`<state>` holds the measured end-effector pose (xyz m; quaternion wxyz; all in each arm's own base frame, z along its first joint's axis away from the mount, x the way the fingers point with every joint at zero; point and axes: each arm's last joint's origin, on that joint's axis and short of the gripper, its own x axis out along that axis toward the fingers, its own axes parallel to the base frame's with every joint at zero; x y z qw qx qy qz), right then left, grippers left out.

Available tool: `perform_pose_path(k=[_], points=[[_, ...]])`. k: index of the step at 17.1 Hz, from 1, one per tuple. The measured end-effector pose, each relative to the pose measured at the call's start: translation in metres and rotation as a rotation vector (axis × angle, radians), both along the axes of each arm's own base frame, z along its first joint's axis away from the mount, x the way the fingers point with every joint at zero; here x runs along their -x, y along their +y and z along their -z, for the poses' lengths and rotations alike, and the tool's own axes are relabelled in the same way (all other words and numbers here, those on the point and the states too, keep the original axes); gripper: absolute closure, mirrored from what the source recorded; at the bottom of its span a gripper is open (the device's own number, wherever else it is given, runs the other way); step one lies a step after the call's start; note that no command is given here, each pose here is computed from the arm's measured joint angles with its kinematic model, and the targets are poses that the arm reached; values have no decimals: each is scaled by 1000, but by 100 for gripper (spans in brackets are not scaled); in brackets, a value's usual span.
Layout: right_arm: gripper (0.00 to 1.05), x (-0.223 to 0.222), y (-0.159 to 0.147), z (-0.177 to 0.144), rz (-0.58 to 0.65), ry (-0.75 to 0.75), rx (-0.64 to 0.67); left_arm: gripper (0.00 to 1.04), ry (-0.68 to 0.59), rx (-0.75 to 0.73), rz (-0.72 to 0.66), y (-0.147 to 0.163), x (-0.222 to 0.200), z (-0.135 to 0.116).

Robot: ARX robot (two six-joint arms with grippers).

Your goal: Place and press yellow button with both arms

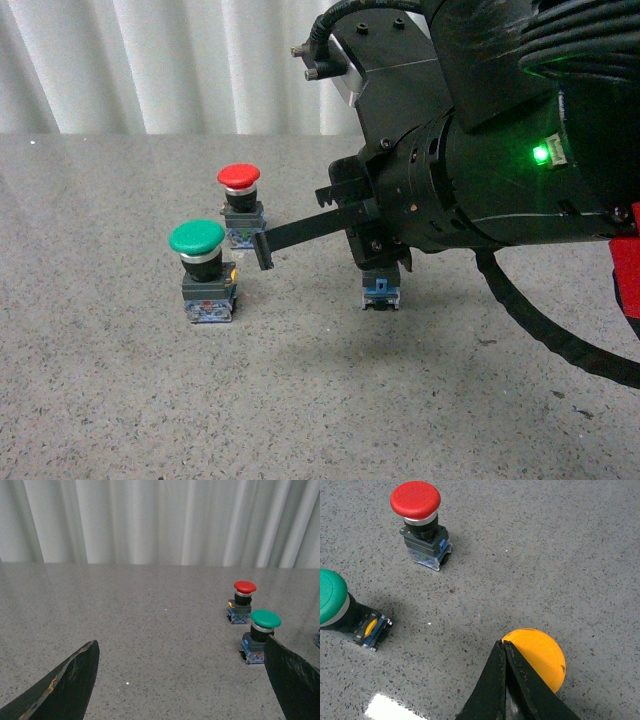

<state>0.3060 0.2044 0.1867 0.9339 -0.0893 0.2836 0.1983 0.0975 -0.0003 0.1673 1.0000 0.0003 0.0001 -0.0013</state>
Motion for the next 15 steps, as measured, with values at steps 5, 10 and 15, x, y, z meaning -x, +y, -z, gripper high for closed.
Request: perform_pose_path(k=[5, 10, 15], points=[[103, -2, 1, 3, 21, 25, 21, 7, 0, 0, 0, 0, 0, 0], [103, -4, 1, 2, 17, 7, -56, 7, 0, 0, 0, 0, 0, 0], [103, 3, -4, -46, 21, -139, -286, 7, 0, 0, 0, 0, 0, 0]])
